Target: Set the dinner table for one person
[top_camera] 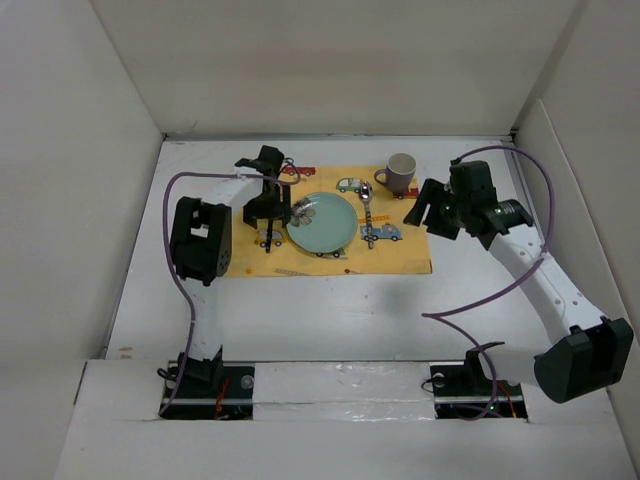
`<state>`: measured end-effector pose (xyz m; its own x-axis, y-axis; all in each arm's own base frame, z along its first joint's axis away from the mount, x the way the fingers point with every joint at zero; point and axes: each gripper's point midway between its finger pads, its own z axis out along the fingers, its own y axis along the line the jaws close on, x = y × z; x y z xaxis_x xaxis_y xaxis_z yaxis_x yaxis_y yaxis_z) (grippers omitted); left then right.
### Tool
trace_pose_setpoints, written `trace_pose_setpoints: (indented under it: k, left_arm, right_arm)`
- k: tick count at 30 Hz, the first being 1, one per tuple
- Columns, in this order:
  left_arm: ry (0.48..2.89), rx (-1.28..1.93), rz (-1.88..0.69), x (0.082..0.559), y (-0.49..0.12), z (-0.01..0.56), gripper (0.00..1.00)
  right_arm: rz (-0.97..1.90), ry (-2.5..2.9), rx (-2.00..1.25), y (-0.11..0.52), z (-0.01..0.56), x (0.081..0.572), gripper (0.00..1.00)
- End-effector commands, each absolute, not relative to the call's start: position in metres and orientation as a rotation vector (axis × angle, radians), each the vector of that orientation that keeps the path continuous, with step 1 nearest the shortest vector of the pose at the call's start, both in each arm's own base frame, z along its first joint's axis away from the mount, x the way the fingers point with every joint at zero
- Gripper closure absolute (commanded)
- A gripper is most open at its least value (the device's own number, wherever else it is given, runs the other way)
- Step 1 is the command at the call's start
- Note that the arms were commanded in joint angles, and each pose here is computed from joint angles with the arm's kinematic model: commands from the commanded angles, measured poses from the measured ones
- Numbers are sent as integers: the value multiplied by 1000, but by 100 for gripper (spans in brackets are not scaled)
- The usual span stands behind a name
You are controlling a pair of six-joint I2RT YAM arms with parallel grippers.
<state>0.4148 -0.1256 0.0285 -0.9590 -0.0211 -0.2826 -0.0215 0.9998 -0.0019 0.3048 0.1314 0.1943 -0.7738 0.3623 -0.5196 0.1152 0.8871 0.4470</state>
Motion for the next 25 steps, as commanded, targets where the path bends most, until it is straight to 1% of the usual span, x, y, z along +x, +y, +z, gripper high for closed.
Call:
trace_pose_setpoints:
  k: [1,3,4,5,6,7,8,10,12,13,15,16,17,18,20,21,23,24,25]
  left_arm:
    - [2654,-121,-4,427,-119,117,29]
    - [2569,-150,-23,430,-117,151,29]
    - [2513,-162,-42,433,-117,169,29]
    - [2372,-174,-113,429,-117,227,31]
    - [2370,-180,-116,429,-117,227,31]
    - [2273,-198,-160,424,-115,264,31]
    - [2224,-200,-202,421,-118,282,31]
    - [2090,-238,-282,408,-113,333,31]
    - [2018,-302,-291,398,-96,356,29]
    - [1948,-317,-325,385,-93,380,29]
    - [1921,-353,-305,373,-84,380,27]
    - [1872,-360,-316,360,-79,393,26]
    - [1857,-376,-315,356,-76,394,24]
    - [1882,-382,-304,352,-74,377,23]
    - [1848,-410,-314,341,-69,378,22]
    - [1873,-409,-311,340,-70,362,22]
    - [1888,-389,-337,337,-75,354,20]
    - [1905,-392,-338,338,-76,348,18]
    - [1924,-391,-345,342,-79,345,9]
  right_arm:
    - [540,2241,354,126,265,322,35]
    - [542,2191,347,126,286,324,35]
    - [529,2168,352,123,295,325,33]
    - [522,2084,356,118,328,327,0]
    - [519,2092,357,117,327,326,0]
    - [497,2049,377,111,341,326,0]
    - [508,1961,382,105,373,321,0]
    - [495,1815,410,91,412,316,0]
    - [490,1669,454,69,449,299,0]
    - [479,1610,476,60,462,295,0]
    - [445,1559,518,42,469,290,0]
    - [426,1556,533,36,465,287,0]
    - [423,1566,536,36,460,288,0]
    - [407,1581,542,35,454,288,0]
    - [388,1629,551,35,431,291,0]
    - [381,1642,562,33,423,293,0]
    - [389,1697,559,37,402,297,0]
    - [395,1708,557,39,399,298,0]
    - [407,1717,546,42,398,299,0]
